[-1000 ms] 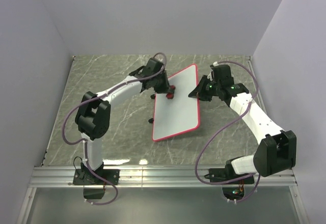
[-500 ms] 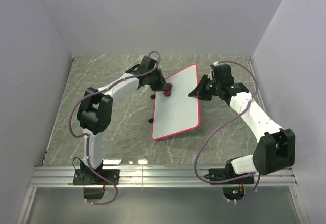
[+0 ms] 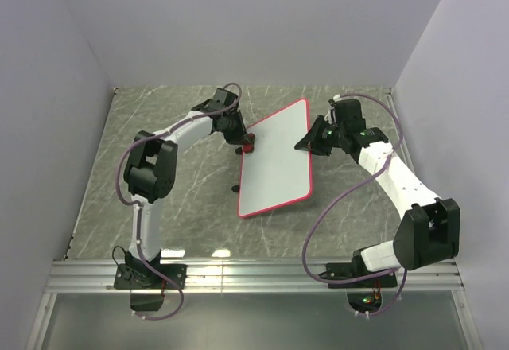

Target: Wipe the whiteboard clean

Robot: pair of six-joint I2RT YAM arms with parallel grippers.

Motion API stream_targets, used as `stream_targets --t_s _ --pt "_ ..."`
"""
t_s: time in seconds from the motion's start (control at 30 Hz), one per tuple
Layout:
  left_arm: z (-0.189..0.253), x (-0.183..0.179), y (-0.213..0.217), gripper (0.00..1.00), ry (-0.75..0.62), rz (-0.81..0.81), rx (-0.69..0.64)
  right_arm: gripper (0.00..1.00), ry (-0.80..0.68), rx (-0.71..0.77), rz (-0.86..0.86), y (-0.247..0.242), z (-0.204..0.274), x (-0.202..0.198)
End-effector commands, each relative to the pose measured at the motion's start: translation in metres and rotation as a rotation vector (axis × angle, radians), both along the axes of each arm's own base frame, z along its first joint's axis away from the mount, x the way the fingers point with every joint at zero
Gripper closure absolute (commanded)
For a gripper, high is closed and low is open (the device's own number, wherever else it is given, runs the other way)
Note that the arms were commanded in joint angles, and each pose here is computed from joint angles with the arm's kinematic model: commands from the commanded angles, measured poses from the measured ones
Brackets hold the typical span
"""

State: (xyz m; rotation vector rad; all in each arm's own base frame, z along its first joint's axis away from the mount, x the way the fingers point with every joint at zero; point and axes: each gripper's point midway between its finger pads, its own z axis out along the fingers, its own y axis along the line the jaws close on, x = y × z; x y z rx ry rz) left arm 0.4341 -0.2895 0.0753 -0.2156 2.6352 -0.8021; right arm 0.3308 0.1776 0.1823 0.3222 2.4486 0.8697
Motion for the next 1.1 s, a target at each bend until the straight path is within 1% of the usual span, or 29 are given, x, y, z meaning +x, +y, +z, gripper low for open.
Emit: stream_targets --t_s 0.0,0.03,0.07,0.1,0.13,0.23,0.33,0.5,0.57,0.6,0.67,0.7,0.77,0.8,0.87,0.93,0.97,1.0,1.07 --pt "0.017 -0.017 -0.046 1.0 -0.009 -0.138 -0.061 1.0 0.045 -0.121 0.039 -0.01 -0.029 -0.007" --pt "0.023 -0.017 -0.053 1.0 -0.02 -0.158 -0.074 1.0 0.049 -0.121 0.038 -0.01 -0.031 -0.008" --pt "0.049 -0.021 -0.078 1.0 -0.056 -0.23 -0.134 1.0 0.053 -0.117 0.04 -0.01 -0.033 -0.009" --pt "0.046 -0.021 -0.078 1.0 -0.053 -0.233 -0.131 1.0 0.055 -0.116 0.038 -0.01 -0.033 -0.009" --pt "0.06 -0.022 -0.089 1.0 -0.074 -0.257 -0.149 1.0 0.051 -0.115 0.041 -0.009 -0.034 -0.009" --pt "0.071 -0.023 -0.1 1.0 -0.085 -0.28 -0.178 1.0 0.055 -0.114 0.041 -0.01 -0.036 -0.01" --pt "0.067 -0.024 -0.098 1.0 -0.08 -0.276 -0.176 1.0 0.054 -0.117 0.042 -0.01 -0.036 -0.01" --pt "0.044 -0.02 -0.078 1.0 -0.039 -0.219 -0.115 1.0 0.043 -0.128 0.044 -0.012 -0.033 -0.011" --pt "0.045 -0.014 -0.066 1.0 -0.035 -0.187 -0.101 1.0 0.042 -0.128 0.044 -0.014 -0.033 -0.01" --pt "0.061 -0.009 -0.063 1.0 -0.068 -0.178 -0.107 1.0 0.044 -0.128 0.039 -0.015 -0.033 -0.01" --pt "0.08 0.002 -0.051 1.0 -0.122 -0.145 -0.089 1.0 0.04 -0.126 0.037 -0.016 -0.032 -0.01" --pt "0.106 0.007 -0.045 1.0 -0.171 -0.135 -0.084 1.0 0.038 -0.125 0.035 -0.017 -0.031 -0.01" --pt "0.126 0.02 -0.023 1.0 -0.22 -0.079 -0.049 1.0 0.039 -0.121 0.033 -0.017 -0.03 -0.01" --pt "0.143 0.021 -0.01 1.0 -0.247 -0.056 -0.039 1.0 0.036 -0.119 0.033 -0.017 -0.029 -0.009" --pt "0.157 0.032 0.026 1.0 -0.283 0.034 0.008 1.0 0.032 -0.115 0.033 -0.016 -0.027 -0.009" --pt "0.139 0.035 0.065 1.0 -0.247 0.106 0.083 1.0 0.029 -0.111 0.034 -0.015 -0.026 -0.009" --pt "0.137 0.035 0.084 1.0 -0.251 0.152 0.129 1.0 0.03 -0.108 0.032 -0.015 -0.026 -0.009" --pt "0.114 0.027 0.101 1.0 -0.206 0.165 0.189 1.0 0.03 -0.103 0.034 -0.014 -0.026 -0.009" --pt "0.101 0.02 0.132 1.0 -0.187 0.22 0.264 1.0 0.027 -0.098 0.035 -0.014 -0.025 -0.009"
